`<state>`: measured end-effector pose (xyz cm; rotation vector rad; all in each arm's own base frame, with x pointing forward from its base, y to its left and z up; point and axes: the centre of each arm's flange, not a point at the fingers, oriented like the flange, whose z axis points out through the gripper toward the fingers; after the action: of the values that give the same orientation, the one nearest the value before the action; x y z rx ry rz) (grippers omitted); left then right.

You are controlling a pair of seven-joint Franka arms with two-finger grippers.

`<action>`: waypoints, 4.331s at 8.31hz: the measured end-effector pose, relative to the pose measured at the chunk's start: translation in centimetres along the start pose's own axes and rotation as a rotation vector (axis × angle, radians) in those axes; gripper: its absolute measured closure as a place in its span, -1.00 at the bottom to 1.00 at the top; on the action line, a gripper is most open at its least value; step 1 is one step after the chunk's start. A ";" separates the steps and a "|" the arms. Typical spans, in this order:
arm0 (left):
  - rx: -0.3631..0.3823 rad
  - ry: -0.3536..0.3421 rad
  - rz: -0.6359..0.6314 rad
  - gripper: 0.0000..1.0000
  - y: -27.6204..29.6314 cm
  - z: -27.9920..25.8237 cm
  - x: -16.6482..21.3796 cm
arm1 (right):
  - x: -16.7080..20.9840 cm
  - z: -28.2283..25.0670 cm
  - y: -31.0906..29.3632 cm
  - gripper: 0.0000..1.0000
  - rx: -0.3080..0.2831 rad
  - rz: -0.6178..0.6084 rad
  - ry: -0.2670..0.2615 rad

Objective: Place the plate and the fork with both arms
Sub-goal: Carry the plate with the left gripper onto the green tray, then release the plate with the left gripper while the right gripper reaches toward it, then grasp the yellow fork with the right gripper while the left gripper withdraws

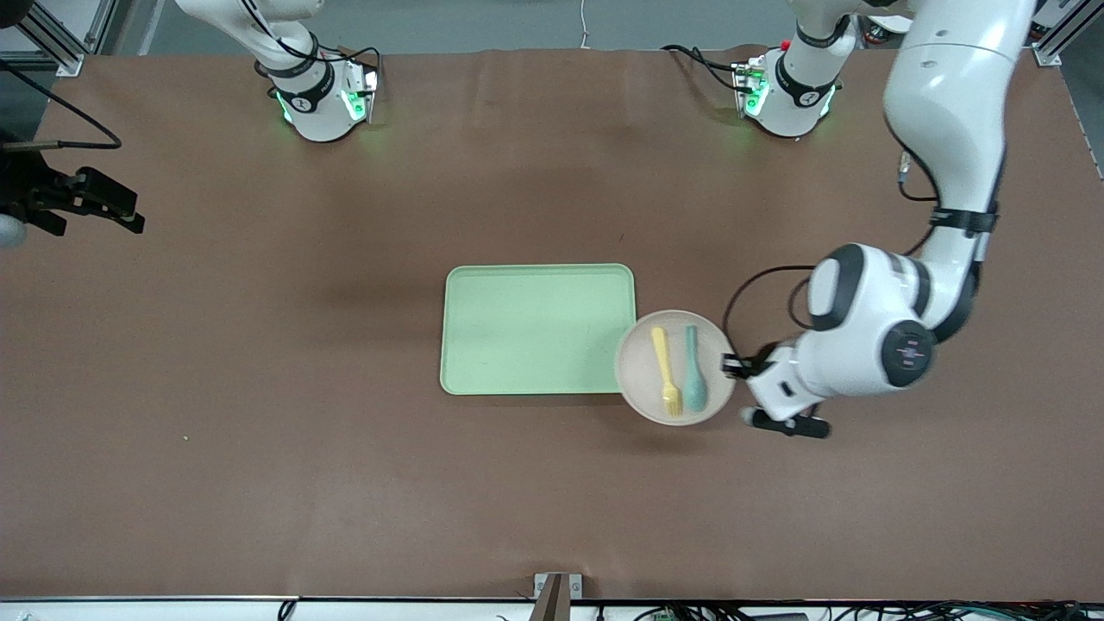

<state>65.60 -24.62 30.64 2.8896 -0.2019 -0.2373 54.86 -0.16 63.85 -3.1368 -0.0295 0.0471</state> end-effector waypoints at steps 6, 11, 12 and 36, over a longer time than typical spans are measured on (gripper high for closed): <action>-0.056 0.041 -0.087 0.91 10.5 10.7 -2.5 | 0.5 1.2 -0.4 -1.00 0.001 -0.007 0.008; -0.075 -0.005 -0.113 0.91 10.4 13.5 -3.6 | 1.0 2.5 -2.0 -1.00 0.002 -0.034 0.000; -0.075 -0.014 -0.115 0.91 10.3 14.3 -3.7 | 1.1 2.9 -2.4 -1.00 0.004 -0.038 -0.004; 0.222 0.288 -0.154 -0.99 -6.9 -33.7 -18.9 | 0.8 41.8 -48.9 -0.64 0.121 -0.300 0.180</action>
<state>53.91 -7.60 64.02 3.1162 0.0491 0.1887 53.53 48.87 22.31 -2.9650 -0.4750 -0.2254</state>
